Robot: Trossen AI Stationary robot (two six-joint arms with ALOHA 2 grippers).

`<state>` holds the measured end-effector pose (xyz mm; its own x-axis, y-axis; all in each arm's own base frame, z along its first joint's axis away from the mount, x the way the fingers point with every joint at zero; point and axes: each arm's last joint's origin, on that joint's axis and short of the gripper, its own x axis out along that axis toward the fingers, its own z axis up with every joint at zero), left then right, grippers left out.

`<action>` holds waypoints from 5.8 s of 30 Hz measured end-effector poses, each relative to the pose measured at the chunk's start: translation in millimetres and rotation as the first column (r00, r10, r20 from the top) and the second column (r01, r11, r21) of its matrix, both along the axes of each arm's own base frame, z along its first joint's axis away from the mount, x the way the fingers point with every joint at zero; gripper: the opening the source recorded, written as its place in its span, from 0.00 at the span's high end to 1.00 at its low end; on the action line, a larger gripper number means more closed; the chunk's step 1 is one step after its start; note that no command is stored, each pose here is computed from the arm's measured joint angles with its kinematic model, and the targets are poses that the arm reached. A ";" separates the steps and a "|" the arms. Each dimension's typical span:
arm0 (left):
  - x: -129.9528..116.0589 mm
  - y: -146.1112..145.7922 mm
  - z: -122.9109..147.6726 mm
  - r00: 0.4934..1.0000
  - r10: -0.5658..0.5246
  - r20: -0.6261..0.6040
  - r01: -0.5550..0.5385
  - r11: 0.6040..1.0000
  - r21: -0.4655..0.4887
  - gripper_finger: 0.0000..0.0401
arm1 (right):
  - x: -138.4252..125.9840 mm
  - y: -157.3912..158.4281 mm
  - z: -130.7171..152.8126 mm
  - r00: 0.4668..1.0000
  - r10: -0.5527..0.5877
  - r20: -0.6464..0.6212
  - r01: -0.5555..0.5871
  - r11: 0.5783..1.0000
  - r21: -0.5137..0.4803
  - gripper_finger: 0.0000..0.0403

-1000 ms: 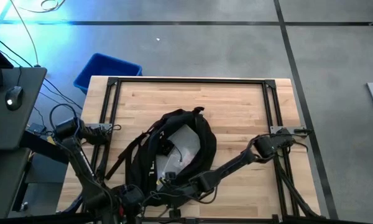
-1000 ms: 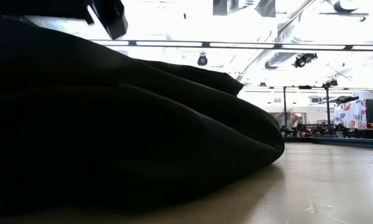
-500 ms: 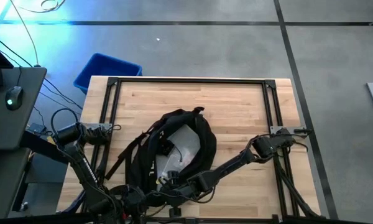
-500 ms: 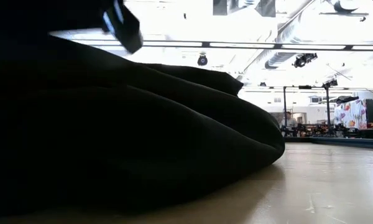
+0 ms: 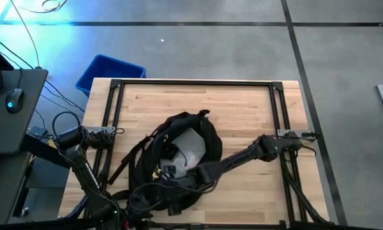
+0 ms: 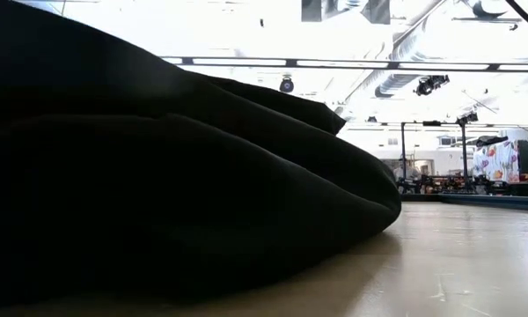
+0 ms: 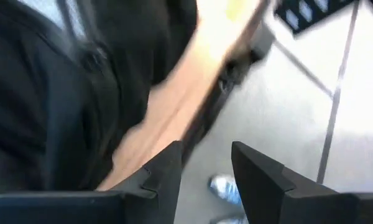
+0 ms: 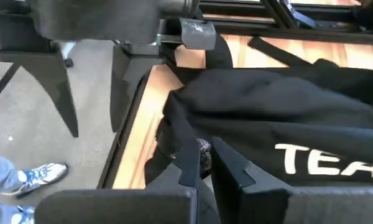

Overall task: Unpack backpack
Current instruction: Close the black backpack

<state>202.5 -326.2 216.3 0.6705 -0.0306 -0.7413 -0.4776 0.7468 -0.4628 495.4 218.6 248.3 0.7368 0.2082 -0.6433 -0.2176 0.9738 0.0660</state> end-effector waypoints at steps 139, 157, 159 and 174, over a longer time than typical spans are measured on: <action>-76.0 -60.1 -55.2 0.840 0.081 -0.536 0.058 0.970 0.237 1.00 | -68.6 -225.9 -19.7 0.713 -0.369 -0.596 0.018 0.859 -0.511 1.00; -26.5 -47.3 35.4 0.945 0.122 -0.305 -0.010 0.939 0.344 1.00 | -82.5 -296.3 20.3 0.719 -0.554 -0.420 0.335 0.805 -0.489 0.96; -14.9 -42.5 54.9 0.973 0.065 -0.221 0.020 0.932 0.361 1.00 | -85.8 -300.9 31.9 0.730 -0.569 -0.379 0.383 0.800 -0.463 0.92; 39.7 28.3 133.0 0.973 -0.158 -0.168 0.226 0.791 0.568 1.00 | -126.5 -257.1 108.6 0.957 0.033 -0.289 -0.058 0.995 -0.080 0.49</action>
